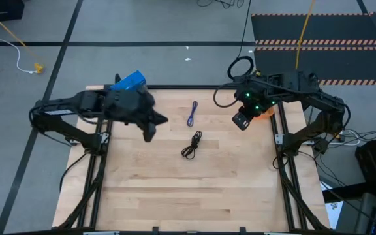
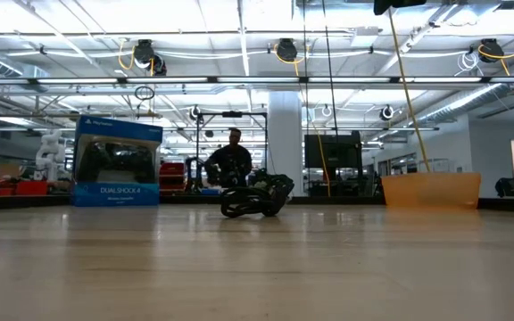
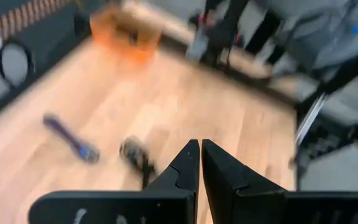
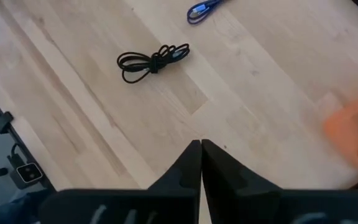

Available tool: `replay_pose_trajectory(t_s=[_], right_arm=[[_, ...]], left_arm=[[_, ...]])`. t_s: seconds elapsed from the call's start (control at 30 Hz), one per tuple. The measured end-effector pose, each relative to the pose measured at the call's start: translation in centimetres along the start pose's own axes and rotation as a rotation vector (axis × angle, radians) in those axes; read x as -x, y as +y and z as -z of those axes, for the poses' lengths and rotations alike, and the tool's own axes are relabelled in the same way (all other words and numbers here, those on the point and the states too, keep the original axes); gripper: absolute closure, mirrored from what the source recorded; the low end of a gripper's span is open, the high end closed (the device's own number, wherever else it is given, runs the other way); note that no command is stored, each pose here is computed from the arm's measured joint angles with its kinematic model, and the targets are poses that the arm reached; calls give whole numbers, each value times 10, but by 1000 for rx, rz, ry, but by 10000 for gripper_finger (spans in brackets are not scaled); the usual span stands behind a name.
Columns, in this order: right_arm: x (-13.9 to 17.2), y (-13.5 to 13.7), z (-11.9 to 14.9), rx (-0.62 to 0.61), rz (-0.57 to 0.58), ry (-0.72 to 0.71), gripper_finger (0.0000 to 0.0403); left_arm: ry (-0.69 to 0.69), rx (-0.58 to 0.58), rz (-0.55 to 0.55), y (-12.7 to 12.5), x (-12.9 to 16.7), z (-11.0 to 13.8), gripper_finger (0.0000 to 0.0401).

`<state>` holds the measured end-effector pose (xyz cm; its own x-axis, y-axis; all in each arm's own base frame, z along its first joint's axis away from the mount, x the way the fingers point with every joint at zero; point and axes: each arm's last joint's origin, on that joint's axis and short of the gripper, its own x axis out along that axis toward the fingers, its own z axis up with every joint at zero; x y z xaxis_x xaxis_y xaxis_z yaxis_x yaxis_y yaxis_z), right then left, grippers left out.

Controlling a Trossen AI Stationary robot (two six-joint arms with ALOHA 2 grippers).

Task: Pick and place USB-C Cables
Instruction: Put the black charger cable into the orange bin

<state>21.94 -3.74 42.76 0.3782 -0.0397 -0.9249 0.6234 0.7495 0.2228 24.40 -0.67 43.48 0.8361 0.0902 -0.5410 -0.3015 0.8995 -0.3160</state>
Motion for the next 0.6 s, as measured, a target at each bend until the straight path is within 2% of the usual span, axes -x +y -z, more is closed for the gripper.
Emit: replay_pose_trajectory(t_s=[0.2,0.37,0.6], right_arm=[[0,0,0,7,2,-1,399],[0,0,0,11,2,-1,399],[0,0,0,11,3,-2,399]], left_arm=[[219,-73,-40,0,-41,15,380],[334,-134,-76,0,-72,25,380],[504,-228,-124,3,-90,41,380]])
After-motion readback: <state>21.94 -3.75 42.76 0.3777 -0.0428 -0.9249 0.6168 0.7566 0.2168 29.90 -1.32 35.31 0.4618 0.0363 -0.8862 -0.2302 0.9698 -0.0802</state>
